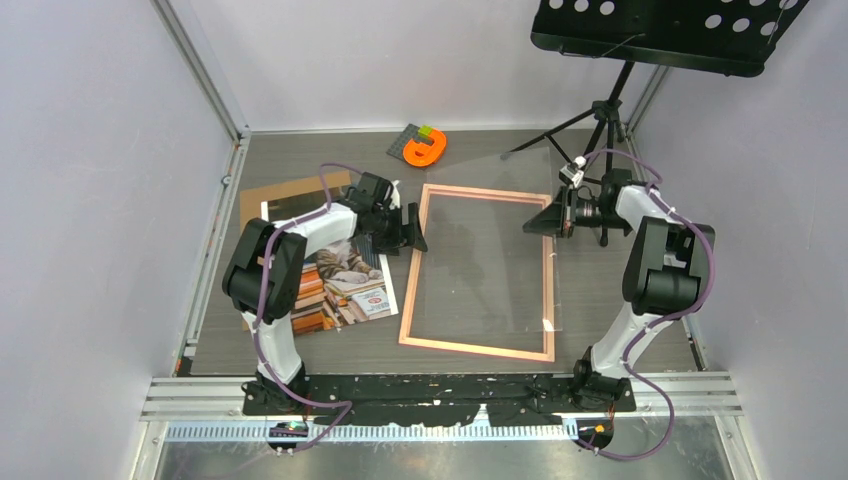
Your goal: Put the photo into the frame
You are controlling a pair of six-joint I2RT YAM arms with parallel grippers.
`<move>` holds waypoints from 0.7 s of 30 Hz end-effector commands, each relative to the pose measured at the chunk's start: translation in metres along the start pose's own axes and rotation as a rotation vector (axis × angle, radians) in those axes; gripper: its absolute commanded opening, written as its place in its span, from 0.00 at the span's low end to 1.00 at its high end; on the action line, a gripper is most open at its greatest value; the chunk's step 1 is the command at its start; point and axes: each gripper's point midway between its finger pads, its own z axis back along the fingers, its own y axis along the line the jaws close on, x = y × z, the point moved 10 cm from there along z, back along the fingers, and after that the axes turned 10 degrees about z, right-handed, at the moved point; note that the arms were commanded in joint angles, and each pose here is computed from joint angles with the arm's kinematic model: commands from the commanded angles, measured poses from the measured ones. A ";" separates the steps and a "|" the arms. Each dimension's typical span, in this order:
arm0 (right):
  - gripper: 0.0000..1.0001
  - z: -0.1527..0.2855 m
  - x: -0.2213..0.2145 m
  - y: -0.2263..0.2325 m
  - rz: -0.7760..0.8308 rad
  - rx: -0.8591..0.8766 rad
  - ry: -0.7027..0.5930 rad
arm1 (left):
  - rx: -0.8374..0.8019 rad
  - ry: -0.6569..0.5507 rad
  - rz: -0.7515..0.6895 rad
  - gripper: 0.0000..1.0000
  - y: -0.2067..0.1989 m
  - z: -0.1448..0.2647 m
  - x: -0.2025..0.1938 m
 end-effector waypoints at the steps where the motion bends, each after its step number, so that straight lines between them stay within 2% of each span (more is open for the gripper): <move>1: 0.06 0.003 0.019 0.014 0.154 0.134 -0.050 | -0.056 -0.041 -0.041 0.82 -0.010 0.009 0.006; 2: 0.06 0.005 0.013 0.029 0.044 0.163 -0.057 | -0.055 -0.041 -0.041 0.82 -0.009 0.009 0.006; 9: 0.06 0.003 0.020 0.012 0.063 0.169 -0.070 | -0.041 -0.077 -0.055 0.81 -0.010 0.016 0.006; 21: 0.06 -0.002 0.063 0.042 0.151 0.181 -0.037 | -0.033 -0.120 -0.072 0.81 -0.013 0.026 0.007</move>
